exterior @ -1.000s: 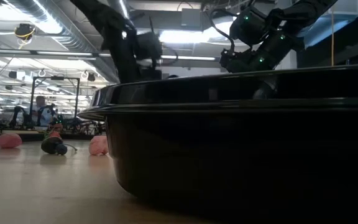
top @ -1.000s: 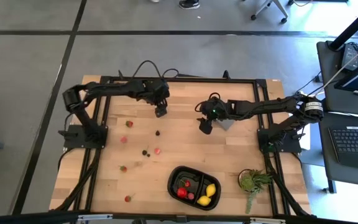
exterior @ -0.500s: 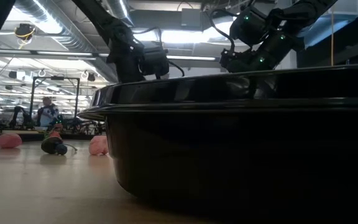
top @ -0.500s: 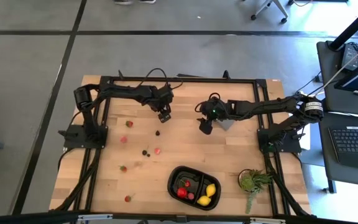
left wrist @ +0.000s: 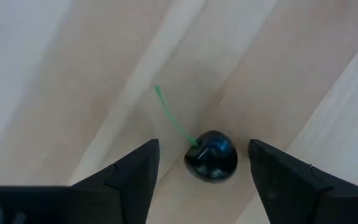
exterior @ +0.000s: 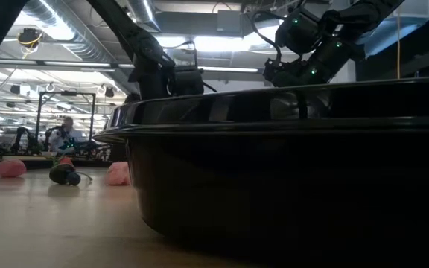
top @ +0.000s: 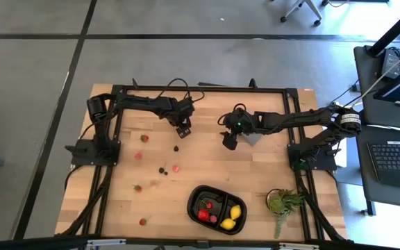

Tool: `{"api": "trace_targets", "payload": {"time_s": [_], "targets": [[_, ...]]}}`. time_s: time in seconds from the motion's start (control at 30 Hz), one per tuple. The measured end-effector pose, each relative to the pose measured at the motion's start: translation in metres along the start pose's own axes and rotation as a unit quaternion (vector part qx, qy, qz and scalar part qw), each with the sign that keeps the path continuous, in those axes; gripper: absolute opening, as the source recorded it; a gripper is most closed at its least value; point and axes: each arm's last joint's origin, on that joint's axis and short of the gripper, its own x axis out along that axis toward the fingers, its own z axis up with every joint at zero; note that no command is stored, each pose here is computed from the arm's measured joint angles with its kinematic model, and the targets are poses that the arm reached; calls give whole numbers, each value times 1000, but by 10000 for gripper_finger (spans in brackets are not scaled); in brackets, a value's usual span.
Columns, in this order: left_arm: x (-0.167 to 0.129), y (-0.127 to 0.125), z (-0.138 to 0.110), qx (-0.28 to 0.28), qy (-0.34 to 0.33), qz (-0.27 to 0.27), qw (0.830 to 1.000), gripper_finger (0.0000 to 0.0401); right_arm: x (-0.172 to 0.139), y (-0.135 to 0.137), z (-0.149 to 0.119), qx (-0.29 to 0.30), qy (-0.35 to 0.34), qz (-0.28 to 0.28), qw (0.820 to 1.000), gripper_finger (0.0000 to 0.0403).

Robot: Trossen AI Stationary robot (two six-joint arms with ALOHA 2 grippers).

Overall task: Pick and placing Produce into tupperware
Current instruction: Put the cherry into the black bin

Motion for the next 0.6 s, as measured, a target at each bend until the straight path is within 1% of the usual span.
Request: {"api": "trace_targets", "payload": {"time_s": [0.23, 0.33, 0.53, 0.6], "targets": [[2, -1, 0, 2, 1, -5, 1000, 199, 0, 0, 0, 0, 0, 0, 1000, 243], [2, -1, 0, 13, 1, -7, 1000, 173, 0, 0, 0, 1, 0, 0, 1000, 243], [2, -2, 0, 28, 3, -8, 1000, 106, 0, 0, 0, 2, 0, 0, 1000, 243], [0, -3, -1, 34, 7, -20, 999, 103, 0, 0, 0, 3, 1, 0, 1000, 243]]}}
